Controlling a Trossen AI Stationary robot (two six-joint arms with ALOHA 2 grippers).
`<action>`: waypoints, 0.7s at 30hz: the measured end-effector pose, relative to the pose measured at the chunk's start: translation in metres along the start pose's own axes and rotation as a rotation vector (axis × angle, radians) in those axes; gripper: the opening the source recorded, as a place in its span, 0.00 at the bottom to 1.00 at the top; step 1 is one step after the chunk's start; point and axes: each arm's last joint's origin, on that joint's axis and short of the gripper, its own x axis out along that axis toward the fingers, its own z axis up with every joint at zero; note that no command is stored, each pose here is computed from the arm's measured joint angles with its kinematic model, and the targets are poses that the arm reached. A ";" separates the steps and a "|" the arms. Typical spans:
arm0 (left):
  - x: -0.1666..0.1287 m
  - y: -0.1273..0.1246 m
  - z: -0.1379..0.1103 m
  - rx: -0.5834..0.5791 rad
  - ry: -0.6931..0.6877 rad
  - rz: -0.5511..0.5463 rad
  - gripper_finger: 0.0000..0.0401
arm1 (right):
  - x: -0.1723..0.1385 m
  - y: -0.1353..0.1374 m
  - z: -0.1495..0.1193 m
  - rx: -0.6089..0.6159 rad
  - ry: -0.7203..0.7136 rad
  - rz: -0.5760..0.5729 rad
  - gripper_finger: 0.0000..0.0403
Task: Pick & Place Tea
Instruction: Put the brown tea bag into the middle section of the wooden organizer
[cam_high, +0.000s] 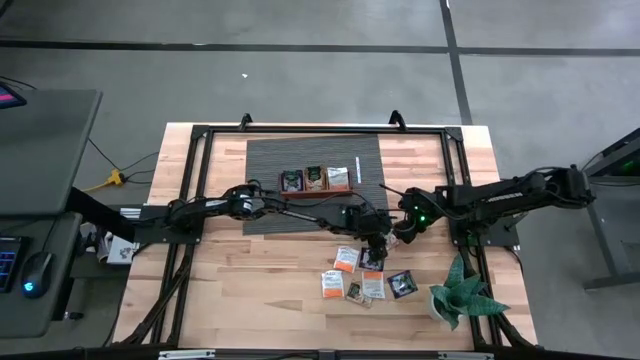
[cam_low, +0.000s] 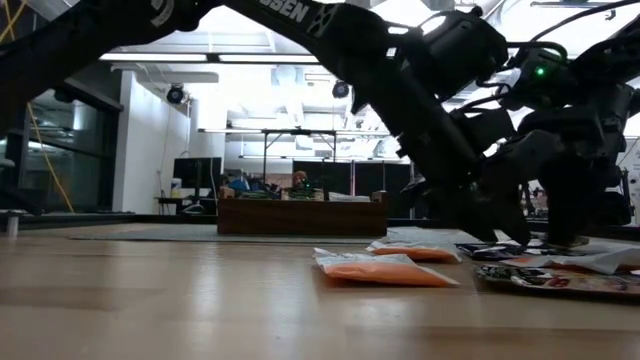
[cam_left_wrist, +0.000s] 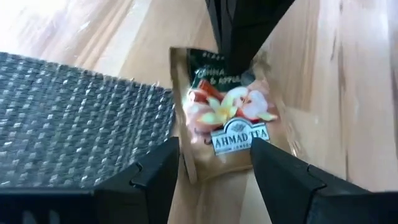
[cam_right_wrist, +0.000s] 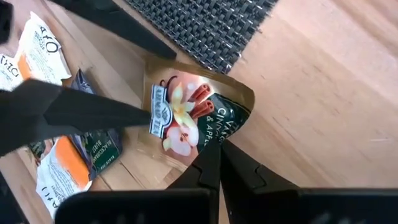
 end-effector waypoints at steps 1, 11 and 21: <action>-0.003 0.000 0.004 0.018 0.009 0.003 0.49 | 0.000 0.000 0.000 -0.002 0.002 -0.005 0.00; -0.046 0.021 0.051 0.055 0.047 -0.008 0.49 | 0.000 -0.003 -0.002 -0.005 0.007 -0.041 0.00; -0.082 0.058 0.065 0.124 0.120 -0.032 0.49 | 0.000 -0.004 -0.002 -0.012 -0.009 -0.062 0.00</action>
